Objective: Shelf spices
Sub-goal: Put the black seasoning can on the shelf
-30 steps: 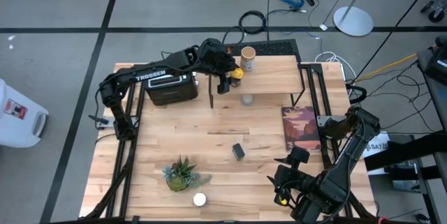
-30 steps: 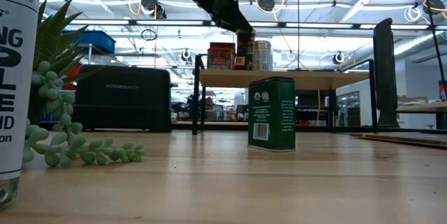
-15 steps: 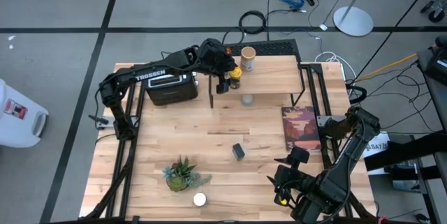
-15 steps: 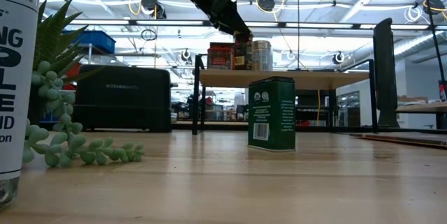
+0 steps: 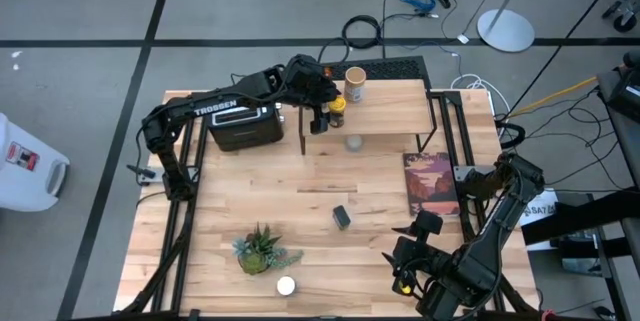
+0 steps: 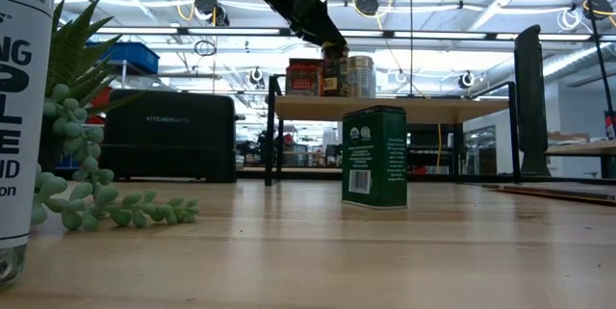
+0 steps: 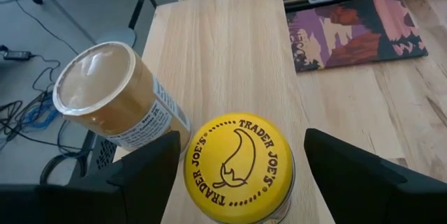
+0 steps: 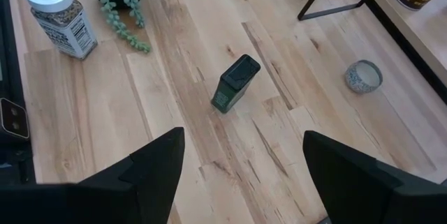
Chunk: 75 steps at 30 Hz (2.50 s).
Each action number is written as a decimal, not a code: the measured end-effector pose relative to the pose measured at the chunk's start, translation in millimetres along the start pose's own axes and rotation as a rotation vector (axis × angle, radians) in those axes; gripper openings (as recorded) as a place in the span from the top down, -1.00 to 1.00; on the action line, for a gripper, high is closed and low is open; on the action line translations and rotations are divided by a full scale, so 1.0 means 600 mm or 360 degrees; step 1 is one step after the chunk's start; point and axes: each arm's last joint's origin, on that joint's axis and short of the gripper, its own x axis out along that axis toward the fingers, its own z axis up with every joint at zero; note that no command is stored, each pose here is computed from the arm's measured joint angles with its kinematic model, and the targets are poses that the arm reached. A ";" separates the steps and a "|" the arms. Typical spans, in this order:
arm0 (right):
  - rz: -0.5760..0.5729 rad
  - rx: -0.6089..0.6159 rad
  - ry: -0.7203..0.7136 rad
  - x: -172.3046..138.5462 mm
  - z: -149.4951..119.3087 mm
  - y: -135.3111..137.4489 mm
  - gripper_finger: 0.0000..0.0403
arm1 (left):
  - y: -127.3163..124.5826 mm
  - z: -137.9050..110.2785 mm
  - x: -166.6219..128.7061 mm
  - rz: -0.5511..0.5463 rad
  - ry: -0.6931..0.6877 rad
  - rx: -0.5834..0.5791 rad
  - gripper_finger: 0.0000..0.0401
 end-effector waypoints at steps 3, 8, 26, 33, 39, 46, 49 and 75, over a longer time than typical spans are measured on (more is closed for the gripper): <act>0.0000 -0.0006 0.0000 0.000 0.000 0.000 -0.38 | 0.000 0.000 0.000 0.0000 0.0000 0.0001 -0.57; 0.0000 -0.0007 0.0000 0.000 0.000 0.000 -0.38 | 0.000 0.001 0.000 0.0004 -0.0009 0.0004 -0.57; -0.0001 -0.0012 -0.0001 0.000 0.000 0.000 -0.38 | -0.003 0.010 -0.013 0.0009 -0.0045 0.0018 -0.57; -0.0001 -0.0011 -0.0001 0.000 0.000 0.000 -0.38 | -0.006 0.015 -0.022 0.0012 -0.0068 0.0028 -0.57; -0.0001 -0.0011 -0.0002 0.000 0.000 0.000 -0.38 | -0.009 0.018 -0.028 0.0008 -0.0076 0.0032 -0.57; -0.0002 -0.0011 -0.0002 0.000 0.000 0.000 -0.38 | -0.022 0.028 -0.035 -0.0013 -0.0106 0.0061 -0.57; -0.0006 -0.0013 -0.0014 0.000 0.000 0.000 -0.38 | -0.027 0.030 -0.036 -0.0028 -0.0107 0.0068 -0.57; -0.0175 -0.0266 -0.0097 -0.001 -0.001 -0.018 -0.38 | -0.113 0.076 -0.090 -0.0165 -0.0224 0.0188 -0.57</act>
